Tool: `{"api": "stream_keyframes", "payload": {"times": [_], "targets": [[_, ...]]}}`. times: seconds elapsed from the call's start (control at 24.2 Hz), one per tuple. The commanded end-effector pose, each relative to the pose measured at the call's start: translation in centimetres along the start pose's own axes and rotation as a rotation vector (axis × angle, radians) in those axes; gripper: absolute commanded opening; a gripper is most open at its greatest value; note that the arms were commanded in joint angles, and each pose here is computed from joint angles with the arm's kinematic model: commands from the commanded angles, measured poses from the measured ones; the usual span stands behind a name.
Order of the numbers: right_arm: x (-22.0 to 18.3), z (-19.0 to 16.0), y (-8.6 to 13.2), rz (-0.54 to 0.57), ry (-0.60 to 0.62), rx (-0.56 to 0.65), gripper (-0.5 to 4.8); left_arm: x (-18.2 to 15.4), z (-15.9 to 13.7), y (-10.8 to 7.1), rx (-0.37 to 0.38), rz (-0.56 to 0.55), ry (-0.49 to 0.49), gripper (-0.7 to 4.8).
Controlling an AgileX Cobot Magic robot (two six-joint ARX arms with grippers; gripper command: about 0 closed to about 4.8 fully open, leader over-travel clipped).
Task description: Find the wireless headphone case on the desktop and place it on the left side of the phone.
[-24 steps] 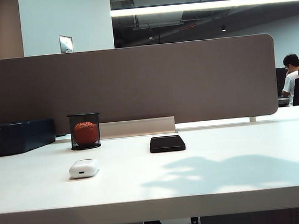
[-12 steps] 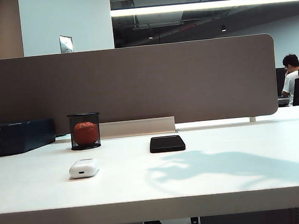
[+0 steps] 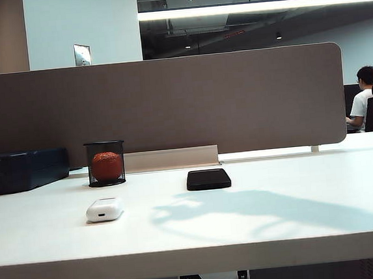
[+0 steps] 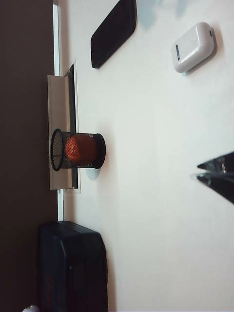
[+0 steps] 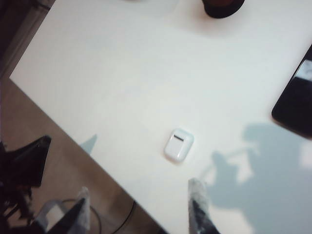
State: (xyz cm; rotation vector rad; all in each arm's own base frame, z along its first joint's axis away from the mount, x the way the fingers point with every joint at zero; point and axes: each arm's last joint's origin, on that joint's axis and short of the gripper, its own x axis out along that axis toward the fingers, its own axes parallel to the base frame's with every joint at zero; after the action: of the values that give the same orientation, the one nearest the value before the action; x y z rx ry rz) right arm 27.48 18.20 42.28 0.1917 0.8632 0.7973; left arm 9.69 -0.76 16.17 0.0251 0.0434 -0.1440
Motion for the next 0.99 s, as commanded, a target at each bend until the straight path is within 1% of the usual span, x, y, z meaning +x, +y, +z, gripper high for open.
{"api": "stream_keyframes", "payload": {"times": [0.04, 0.12, 0.25, 0.29, 0.37, 0.41, 0.45, 0.49, 0.54, 0.58, 0.78, 0.82, 0.99], "targets": [[1.3, 0.3, 0.8, 0.006, -0.11, -0.025, 2.59, 0.0, 0.1, 0.0, 0.001, 0.003, -0.006, -0.05], [2.7, 0.1, 0.6, 0.025, -0.143, 0.011, 2.66, 0.0, 0.1, 0.0, 0.001, 0.001, -0.006, -0.05], [4.7, -0.9, 0.8, 0.01, -0.164, 0.033, 2.67, 0.0, 0.1, 0.0, 0.001, 0.002, -0.006, -0.05], [5.8, -1.7, 1.2, -0.031, -0.167, 0.023, 2.99, 0.0, 0.1, 0.0, 0.001, 0.002, -0.007, -0.05], [7.0, -2.8, 1.5, -0.065, -0.162, 0.01, 3.45, 0.0, 0.1, 0.0, 0.001, 0.002, -0.007, -0.05], [7.6, -3.3, 1.6, -0.077, -0.159, 0.006, 3.52, 0.0, 0.1, 0.0, 0.001, 0.002, -0.006, -0.05], [8.4, -4.1, 1.9, -0.112, -0.157, -0.003, 3.91, 0.0, 0.1, 0.0, 0.001, 0.002, -0.007, -0.05], [9.3, -5.1, 2.1, -0.151, -0.159, -0.014, 4.4, 0.0, 0.1, 0.0, 0.001, 0.002, -0.006, -0.05], [9.8, -5.6, 2.3, -0.168, -0.159, -0.02, 4.65, 0.0, 0.1, 0.0, 0.001, 0.002, -0.006, -0.05], [10.1, -6.0, 2.4, -0.179, -0.158, -0.021, 4.79, 0.0, 0.1, 0.0, 0.001, 0.002, -0.006, -0.05], [12.7, -7.7, 2.9, -0.18, -0.089, -0.006, 4.79, 0.0, 0.1, 0.0, 0.001, 0.002, -0.006, -0.05], [14.0, -8.3, 3.2, -0.176, -0.065, -0.003, 4.79, 0.0, 0.1, 0.0, 0.001, 0.002, -0.006, -0.05], [16.6, -9.6, 3.5, -0.196, -0.022, 0.029, 4.79, 0.0, 0.1, 0.0, 0.001, 0.002, -0.007, -0.05]]}}
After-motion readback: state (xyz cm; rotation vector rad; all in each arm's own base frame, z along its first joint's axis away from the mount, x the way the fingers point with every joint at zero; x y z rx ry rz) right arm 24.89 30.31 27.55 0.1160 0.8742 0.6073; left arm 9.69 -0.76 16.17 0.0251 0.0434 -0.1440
